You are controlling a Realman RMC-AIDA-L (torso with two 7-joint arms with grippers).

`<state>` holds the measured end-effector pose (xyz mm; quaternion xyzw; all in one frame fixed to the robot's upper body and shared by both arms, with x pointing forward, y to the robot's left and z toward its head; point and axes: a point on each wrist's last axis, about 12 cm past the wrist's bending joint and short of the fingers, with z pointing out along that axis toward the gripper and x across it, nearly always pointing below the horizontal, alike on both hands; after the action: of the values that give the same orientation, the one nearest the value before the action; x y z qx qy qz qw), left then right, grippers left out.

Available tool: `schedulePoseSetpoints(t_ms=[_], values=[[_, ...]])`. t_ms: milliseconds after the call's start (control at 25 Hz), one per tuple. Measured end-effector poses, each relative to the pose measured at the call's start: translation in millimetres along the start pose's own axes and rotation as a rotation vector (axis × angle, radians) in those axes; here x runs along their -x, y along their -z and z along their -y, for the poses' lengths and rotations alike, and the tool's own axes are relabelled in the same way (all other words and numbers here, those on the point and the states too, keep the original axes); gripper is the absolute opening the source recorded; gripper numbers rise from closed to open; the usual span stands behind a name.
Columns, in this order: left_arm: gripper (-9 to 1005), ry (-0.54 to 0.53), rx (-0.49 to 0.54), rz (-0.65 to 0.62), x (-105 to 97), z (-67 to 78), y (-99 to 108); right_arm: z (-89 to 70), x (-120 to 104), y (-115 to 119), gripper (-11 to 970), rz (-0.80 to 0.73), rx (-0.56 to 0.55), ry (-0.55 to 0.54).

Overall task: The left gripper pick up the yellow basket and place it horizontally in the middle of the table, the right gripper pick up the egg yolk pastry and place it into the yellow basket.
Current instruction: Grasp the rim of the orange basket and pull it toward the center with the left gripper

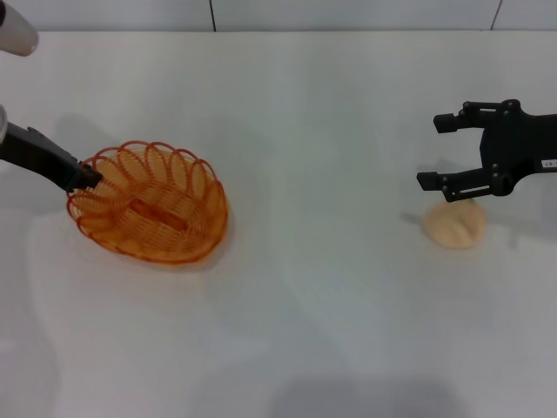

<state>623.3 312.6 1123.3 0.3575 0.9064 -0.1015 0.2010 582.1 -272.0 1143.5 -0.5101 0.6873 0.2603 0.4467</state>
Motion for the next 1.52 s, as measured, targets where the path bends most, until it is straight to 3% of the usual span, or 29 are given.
schedulePoseSetpoints(t_ms=[240, 400, 560, 1160, 1520], values=[[109, -0.018, -0.018, 0.006, 8, 10.8, 1, -0.2, 0, 0, 853, 0.0, 0.0, 0.002], [107, -0.03, -0.051, 0.002, 19, 29.6, 5, -0.9, 0, 1, 852, 0.005, 0.0, 0.002], [96, 0.007, -0.072, 0.007, 24, 38.1, 9, -2.3, 0, 3, 851, 0.018, -0.004, 0.007], [68, 0.302, -0.272, 0.123, 50, 67.3, 39, -5.3, -5, 14, 848, 0.005, -0.029, 0.041], [68, 0.51, -0.266, 0.065, 48, 70.0, 36, -3.8, -4, 23, 846, 0.001, -0.058, 0.065]])
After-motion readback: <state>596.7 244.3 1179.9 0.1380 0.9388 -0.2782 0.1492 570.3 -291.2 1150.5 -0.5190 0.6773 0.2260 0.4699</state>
